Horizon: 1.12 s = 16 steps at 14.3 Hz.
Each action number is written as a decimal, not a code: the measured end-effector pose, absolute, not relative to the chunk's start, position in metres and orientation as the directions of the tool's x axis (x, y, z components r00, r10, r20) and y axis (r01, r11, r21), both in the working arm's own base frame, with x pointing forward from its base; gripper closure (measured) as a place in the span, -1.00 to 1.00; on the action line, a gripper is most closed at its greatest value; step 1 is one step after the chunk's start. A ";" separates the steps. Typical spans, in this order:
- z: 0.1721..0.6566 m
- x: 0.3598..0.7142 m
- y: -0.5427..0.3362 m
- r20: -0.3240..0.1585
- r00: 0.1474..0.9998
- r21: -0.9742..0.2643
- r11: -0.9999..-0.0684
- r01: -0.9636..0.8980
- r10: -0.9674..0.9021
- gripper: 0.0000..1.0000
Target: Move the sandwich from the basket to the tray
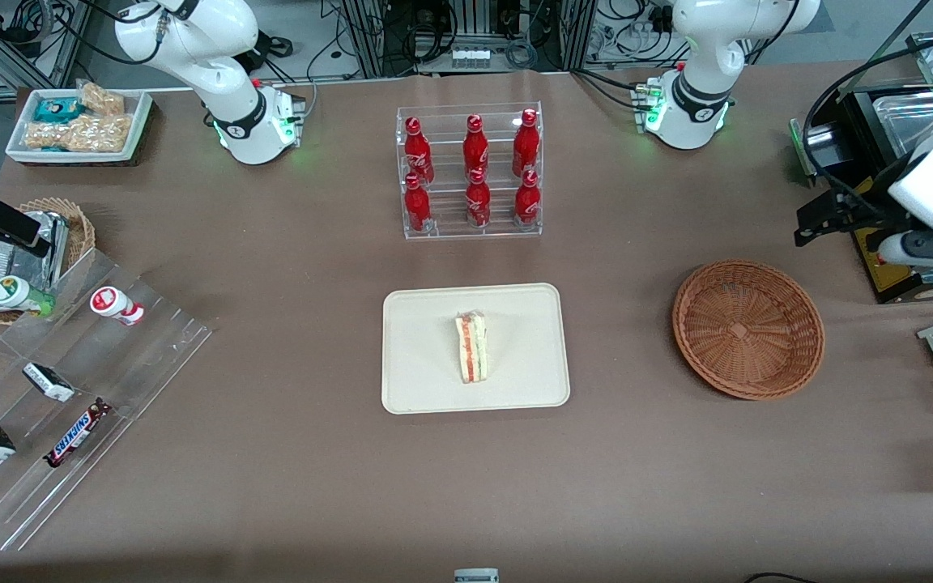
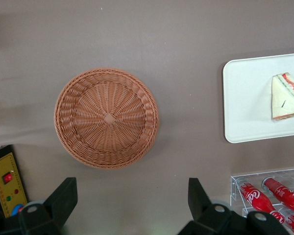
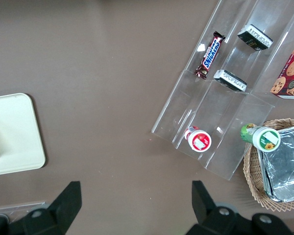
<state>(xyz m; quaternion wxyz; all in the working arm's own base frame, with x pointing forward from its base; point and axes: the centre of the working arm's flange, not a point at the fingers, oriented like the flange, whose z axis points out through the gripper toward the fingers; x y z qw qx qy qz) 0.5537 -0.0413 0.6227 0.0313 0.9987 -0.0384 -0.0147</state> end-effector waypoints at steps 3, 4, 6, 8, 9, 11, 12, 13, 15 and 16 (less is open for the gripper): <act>0.619 0.554 -0.044 -0.036 0.996 0.064 -0.995 -0.082 -0.084 -1.00; 0.618 0.555 -0.045 -0.037 0.996 0.064 -0.994 -0.083 -0.086 -1.00; 0.618 0.556 -0.045 -0.035 0.996 0.062 -0.995 -0.083 -0.085 -1.00; 0.618 0.557 -0.040 -0.027 0.996 0.030 -0.996 -0.081 -0.082 -1.00; 0.619 0.557 -0.039 -0.024 0.996 0.020 -0.997 -0.081 -0.081 -1.00; 0.617 0.557 -0.038 -0.028 0.996 0.016 -0.997 -0.080 -0.080 -1.00; 0.616 0.557 -0.038 -0.030 0.996 0.016 -0.997 -0.080 -0.081 -1.00; 0.615 0.557 -0.038 -0.031 0.996 0.016 -0.997 -0.080 -0.081 -1.00; 0.615 0.557 -0.040 -0.032 0.996 0.016 -0.996 -0.083 -0.083 -1.00; 0.615 0.557 -0.042 -0.032 0.996 0.016 -0.996 -0.086 -0.087 -1.00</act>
